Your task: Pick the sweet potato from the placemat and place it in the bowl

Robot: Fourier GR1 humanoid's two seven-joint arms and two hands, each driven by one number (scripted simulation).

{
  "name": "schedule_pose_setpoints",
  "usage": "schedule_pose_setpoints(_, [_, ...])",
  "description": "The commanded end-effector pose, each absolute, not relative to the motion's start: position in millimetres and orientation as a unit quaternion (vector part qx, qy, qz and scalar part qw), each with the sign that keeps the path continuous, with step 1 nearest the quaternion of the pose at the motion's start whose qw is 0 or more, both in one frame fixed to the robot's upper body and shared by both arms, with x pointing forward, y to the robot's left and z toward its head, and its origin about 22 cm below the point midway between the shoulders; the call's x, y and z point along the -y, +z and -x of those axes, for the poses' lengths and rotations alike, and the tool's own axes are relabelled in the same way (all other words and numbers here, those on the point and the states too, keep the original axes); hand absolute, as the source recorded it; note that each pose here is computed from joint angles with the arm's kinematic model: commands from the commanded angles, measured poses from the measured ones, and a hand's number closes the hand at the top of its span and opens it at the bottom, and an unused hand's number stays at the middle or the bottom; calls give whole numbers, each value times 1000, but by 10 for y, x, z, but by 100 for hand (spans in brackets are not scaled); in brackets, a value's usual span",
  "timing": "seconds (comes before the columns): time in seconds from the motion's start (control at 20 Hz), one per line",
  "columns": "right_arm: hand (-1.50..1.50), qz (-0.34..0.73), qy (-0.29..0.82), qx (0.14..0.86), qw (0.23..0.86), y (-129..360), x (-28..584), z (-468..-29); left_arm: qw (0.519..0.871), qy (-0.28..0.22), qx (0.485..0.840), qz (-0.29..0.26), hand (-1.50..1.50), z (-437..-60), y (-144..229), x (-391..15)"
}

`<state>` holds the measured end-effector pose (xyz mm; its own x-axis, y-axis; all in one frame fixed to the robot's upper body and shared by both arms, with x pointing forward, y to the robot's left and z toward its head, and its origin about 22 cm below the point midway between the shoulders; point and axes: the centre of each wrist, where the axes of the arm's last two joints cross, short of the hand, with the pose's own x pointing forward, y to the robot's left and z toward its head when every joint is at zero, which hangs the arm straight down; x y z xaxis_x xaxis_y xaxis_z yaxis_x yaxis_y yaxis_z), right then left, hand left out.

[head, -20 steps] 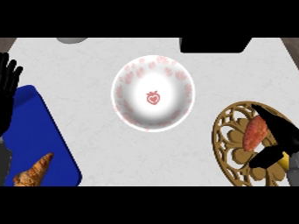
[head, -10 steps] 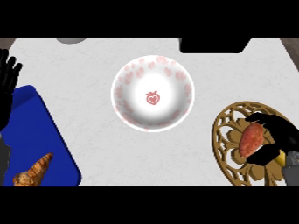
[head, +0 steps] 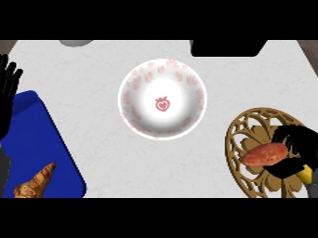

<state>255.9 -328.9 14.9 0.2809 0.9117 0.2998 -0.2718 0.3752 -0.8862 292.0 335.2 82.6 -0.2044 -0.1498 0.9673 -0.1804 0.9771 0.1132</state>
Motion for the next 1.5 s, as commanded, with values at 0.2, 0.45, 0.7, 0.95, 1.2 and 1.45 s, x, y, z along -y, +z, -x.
schedule_pose_setpoints(0.2, [150,439,450,340,699,174,4191,-1801,626,22,772,-105,0,-2930,856,-3403])
schedule_pose_setpoints(0.45, [150,483,432,361,670,399,4205,-1497,626,15,772,-112,0,-2928,840,-3470])
schedule_pose_setpoints(0.7, [150,536,387,405,632,1033,4000,-1504,624,17,773,-111,0,-2849,759,-3440])
schedule_pose_setpoints(0.95, [150,495,370,512,596,1475,3918,-1433,624,18,774,-109,0,-2813,846,-3291])
schedule_pose_setpoints(1.2, [150,485,352,585,547,2025,3495,-1322,620,18,776,-115,0,-2813,832,-3351])
schedule_pose_setpoints(1.45, [150,407,311,667,541,2299,3129,-1355,627,13,772,-107,0,-2911,745,-3269])
